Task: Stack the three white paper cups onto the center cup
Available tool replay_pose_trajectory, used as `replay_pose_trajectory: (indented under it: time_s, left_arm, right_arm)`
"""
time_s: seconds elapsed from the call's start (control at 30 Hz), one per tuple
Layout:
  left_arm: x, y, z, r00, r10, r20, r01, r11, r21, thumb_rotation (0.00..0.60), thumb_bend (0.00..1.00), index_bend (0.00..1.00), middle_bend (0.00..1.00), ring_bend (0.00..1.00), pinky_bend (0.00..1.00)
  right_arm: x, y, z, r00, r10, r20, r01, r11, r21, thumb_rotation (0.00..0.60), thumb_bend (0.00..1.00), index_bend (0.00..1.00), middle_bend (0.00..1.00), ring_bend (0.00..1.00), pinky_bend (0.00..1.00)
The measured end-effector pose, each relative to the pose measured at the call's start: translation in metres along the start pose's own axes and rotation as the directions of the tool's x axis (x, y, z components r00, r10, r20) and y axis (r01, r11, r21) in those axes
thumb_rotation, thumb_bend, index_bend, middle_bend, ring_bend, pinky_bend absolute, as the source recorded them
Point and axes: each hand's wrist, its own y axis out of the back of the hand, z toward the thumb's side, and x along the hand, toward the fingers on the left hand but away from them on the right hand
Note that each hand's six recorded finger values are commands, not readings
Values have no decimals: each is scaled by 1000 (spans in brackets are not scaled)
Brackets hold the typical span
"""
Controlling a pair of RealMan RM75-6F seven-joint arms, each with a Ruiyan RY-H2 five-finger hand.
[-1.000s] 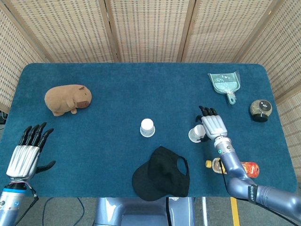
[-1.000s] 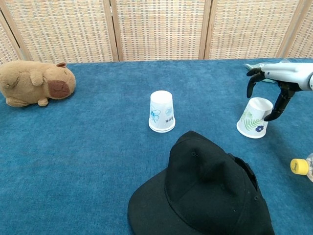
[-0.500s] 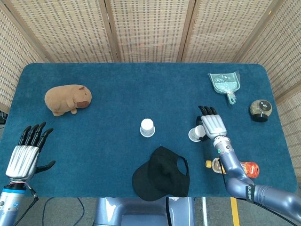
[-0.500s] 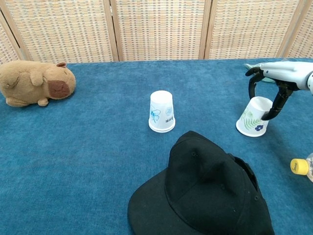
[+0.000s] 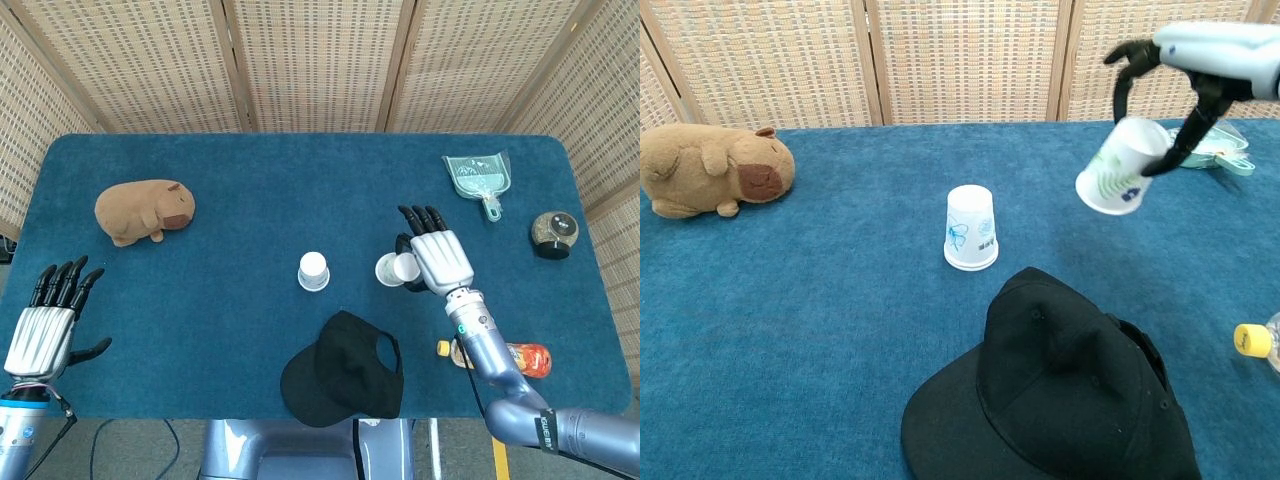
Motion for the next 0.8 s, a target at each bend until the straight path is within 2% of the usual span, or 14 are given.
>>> replay_pose_trajectory:
  time_s: [0.13, 0.23, 0.5, 0.8]
  left_arm:
    - [0, -1, 0, 1000, -9, 2, 9, 1000, -2, 600, 100, 112, 0, 0, 0]
    - [0, 0, -1, 1000, -12, -1, 12, 1000, -7, 600, 100, 112, 0, 0, 0]
    - [0, 1, -4, 1000, -18, -5, 18, 1000, -24, 600, 100, 112, 0, 0, 0]
    - [0, 0, -4, 999, -31, 3, 32, 999, -35, 600, 100, 112, 0, 0, 0]
  right_arm:
    - [3, 21, 26, 998, -41, -56, 39, 999, -24, 600, 203, 530, 122, 0, 0]
    - [0, 24, 38, 996, -49, -75, 46, 998, -36, 600, 202, 531, 123, 0, 0]
    - [-8, 17, 56, 994, -44, -99, 39, 998, -56, 600, 202, 535, 127, 0, 0]
    - [-18, -5, 72, 993, -11, -116, 3, 998, -68, 600, 202, 533, 126, 0, 0]
